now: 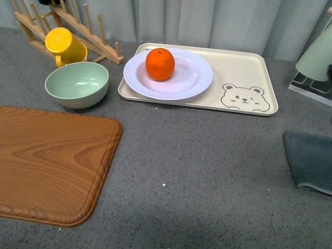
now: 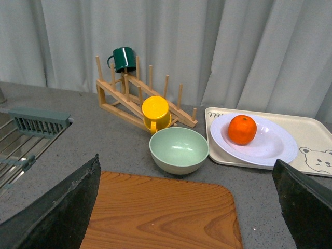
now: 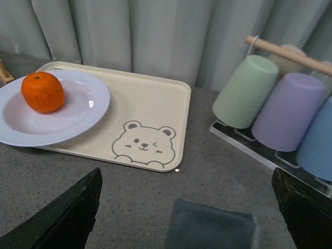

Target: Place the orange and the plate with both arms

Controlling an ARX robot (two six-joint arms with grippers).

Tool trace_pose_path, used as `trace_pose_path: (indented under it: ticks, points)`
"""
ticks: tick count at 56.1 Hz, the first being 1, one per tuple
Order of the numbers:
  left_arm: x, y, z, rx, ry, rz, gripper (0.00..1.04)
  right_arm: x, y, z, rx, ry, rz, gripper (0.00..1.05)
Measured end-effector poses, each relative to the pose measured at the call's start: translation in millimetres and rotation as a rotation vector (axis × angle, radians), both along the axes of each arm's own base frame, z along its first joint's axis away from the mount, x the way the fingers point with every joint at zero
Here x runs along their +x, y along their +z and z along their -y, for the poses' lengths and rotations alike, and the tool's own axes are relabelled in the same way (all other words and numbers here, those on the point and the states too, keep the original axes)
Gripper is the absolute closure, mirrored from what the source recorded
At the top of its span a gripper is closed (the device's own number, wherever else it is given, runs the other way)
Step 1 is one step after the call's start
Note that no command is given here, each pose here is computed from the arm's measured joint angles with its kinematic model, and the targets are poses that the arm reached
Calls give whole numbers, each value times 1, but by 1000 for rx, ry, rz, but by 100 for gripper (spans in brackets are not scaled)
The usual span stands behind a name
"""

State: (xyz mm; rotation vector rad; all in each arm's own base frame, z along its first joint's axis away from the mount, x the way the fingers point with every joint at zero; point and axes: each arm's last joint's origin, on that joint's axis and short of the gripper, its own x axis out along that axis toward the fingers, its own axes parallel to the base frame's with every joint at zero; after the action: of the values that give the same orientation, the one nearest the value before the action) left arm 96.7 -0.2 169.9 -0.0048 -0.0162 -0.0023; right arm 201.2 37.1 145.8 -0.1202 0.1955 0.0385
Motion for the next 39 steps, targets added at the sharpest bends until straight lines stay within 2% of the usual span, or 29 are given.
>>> trace_pose_path:
  ticks: [8, 21, 35, 39]
  points:
    - [0, 0, 0, 0, 0, 0, 7, -25, 8, 14, -69, -63, 74, 9]
    - [0, 0, 0, 0, 0, 0, 7, -56, 19, 23, -84, -57, 136, 9]
    - [0, 0, 0, 0, 0, 0, 7, -59, 22, 24, -84, -56, 166, 9]
    - [0, 0, 0, 0, 0, 0, 7, -60, 20, 25, -6, -26, 192, 20]
